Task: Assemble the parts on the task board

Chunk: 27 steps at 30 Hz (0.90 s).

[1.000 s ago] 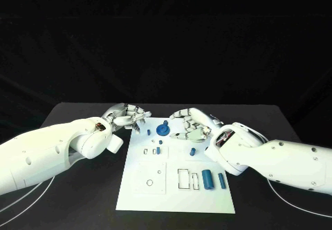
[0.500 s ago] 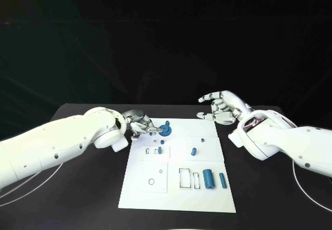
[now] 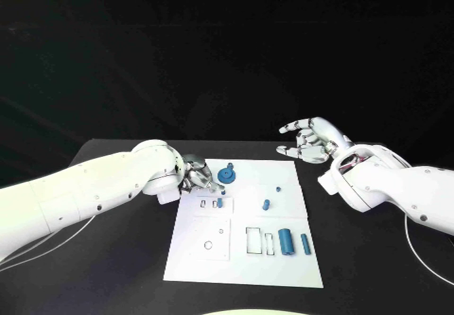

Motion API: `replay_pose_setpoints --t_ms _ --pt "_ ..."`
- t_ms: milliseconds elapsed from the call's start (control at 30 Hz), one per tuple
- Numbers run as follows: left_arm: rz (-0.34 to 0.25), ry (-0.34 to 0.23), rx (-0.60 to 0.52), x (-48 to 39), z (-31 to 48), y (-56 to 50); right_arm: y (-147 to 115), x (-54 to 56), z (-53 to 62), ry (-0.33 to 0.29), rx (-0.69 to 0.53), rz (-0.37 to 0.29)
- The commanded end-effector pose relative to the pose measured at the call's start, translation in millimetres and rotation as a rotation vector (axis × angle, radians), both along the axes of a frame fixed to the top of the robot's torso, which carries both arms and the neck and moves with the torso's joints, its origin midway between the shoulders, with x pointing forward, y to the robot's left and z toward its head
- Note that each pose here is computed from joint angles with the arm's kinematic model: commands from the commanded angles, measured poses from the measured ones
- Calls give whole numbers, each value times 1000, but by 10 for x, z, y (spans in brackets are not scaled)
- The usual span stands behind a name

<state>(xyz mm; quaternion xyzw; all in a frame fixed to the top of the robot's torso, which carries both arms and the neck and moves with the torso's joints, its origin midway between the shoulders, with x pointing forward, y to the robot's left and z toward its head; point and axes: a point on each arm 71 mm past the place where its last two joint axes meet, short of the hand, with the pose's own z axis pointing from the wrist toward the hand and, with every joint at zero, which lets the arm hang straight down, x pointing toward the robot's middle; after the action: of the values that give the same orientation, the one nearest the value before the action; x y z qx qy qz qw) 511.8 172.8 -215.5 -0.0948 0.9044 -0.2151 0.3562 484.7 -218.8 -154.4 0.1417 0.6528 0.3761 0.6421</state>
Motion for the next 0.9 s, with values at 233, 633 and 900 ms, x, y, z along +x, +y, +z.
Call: replay_pose_setpoints --t_ms 233,633,900 --pt "-54 79 81 -32 -63 -79 10 20 2 -10 -13 8" --pt "-81 109 91 -46 -110 -151 25 35 -1 -25 -44 15" --pt "-92 118 90 -55 -123 -176 26 45 -6 -24 -52 13"
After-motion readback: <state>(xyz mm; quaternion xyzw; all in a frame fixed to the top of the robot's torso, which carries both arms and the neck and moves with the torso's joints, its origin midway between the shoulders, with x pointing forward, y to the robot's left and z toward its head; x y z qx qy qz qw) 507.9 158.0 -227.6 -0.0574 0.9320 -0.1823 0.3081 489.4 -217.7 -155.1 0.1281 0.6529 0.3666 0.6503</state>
